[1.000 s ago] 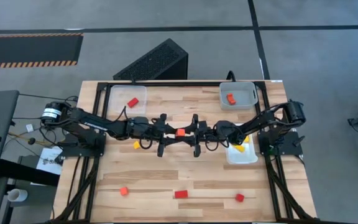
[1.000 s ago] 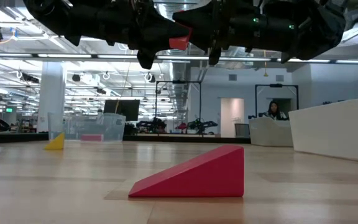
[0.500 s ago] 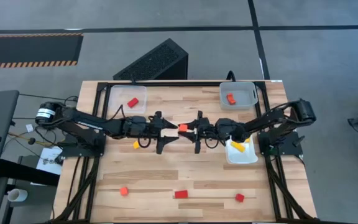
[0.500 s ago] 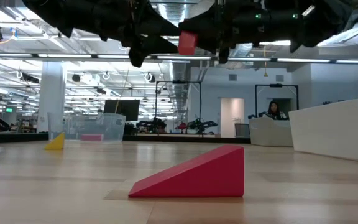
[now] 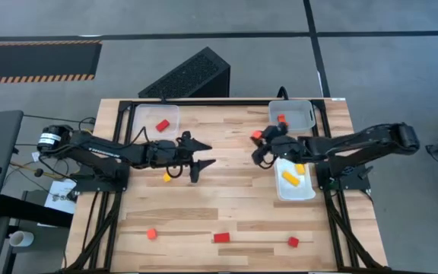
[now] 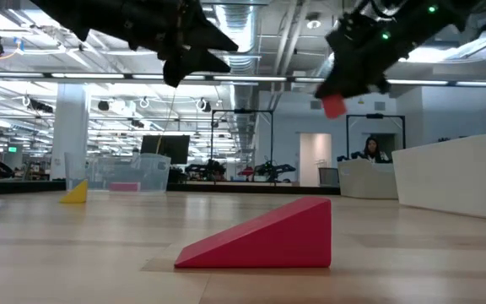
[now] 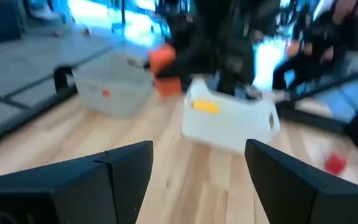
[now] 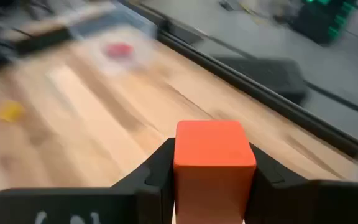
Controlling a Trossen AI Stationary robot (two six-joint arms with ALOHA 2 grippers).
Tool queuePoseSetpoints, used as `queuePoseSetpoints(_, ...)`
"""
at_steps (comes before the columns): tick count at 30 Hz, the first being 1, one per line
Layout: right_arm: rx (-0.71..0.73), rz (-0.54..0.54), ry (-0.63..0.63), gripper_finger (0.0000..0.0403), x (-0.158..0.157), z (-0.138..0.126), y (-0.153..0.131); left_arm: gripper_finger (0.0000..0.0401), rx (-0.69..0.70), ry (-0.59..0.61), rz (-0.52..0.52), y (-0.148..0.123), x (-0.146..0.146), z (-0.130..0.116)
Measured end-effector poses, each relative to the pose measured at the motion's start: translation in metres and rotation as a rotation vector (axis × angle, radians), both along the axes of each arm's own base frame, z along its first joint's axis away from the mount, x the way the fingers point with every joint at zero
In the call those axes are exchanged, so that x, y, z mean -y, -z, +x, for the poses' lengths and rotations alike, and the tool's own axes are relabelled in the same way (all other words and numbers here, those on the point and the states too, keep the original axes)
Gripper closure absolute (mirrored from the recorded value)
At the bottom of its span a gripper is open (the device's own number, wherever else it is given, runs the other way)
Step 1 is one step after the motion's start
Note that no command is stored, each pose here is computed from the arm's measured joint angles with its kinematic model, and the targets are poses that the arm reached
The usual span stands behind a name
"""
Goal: Sort & place blocks by color
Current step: Put the top orange block into the gray bin
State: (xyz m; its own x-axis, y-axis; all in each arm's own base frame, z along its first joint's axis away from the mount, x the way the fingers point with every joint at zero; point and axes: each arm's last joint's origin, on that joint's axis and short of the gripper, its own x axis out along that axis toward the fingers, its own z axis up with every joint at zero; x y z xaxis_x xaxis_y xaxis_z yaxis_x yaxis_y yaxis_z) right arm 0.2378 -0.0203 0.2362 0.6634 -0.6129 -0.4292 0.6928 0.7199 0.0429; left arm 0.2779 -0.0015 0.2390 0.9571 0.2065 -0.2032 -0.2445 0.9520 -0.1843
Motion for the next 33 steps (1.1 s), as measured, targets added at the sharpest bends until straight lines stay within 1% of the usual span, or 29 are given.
queuePoseSetpoints(3,-0.075,0.025,0.102,0.0257,0.010,-0.019,0.000,0.0159,0.060,-0.015,0.002,-0.007,-0.003,0.000)
queuePoseSetpoints(5,-0.118,0.046,0.159,0.0253,0.018,-0.030,0.000,0.0159,0.063,-0.018,0.003,-0.007,-0.004,0.000)
queuePoseSetpoints(9,-0.188,0.070,0.284,0.0260,0.039,-0.051,0.000,0.0159,0.094,-0.041,0.008,-0.010,-0.007,0.001)
queuePoseSetpoints(13,-0.220,0.097,0.424,0.0265,0.065,-0.066,0.001,0.0159,0.213,-0.070,-0.005,-0.021,-0.014,0.001)
queuePoseSetpoints(15,-0.242,0.126,0.451,0.0259,0.077,-0.073,0.002,0.0159,0.236,-0.061,-0.006,-0.025,-0.017,0.002)
queuePoseSetpoints(17,-0.257,0.151,0.467,0.0248,0.088,-0.077,0.004,0.0159,0.226,-0.051,-0.002,-0.027,-0.019,0.003)
queuePoseSetpoints(20,-0.292,0.194,0.495,0.0238,0.104,-0.085,0.009,0.0159,0.156,-0.047,0.009,-0.021,-0.019,0.003)
queuePoseSetpoints(24,-0.319,0.251,0.529,0.0240,0.122,-0.094,0.016,0.0159,0.094,-0.055,0.009,-0.015,-0.019,0.003)
queuePoseSetpoints(29,-0.332,0.348,0.524,0.0247,0.141,-0.098,0.029,0.0159,0.088,-0.064,0.010,-0.015,-0.019,0.003)
queuePoseSetpoints(33,-0.346,0.386,0.520,0.0235,0.153,-0.096,0.041,0.0159,0.088,-0.065,0.011,-0.015,-0.019,0.003)
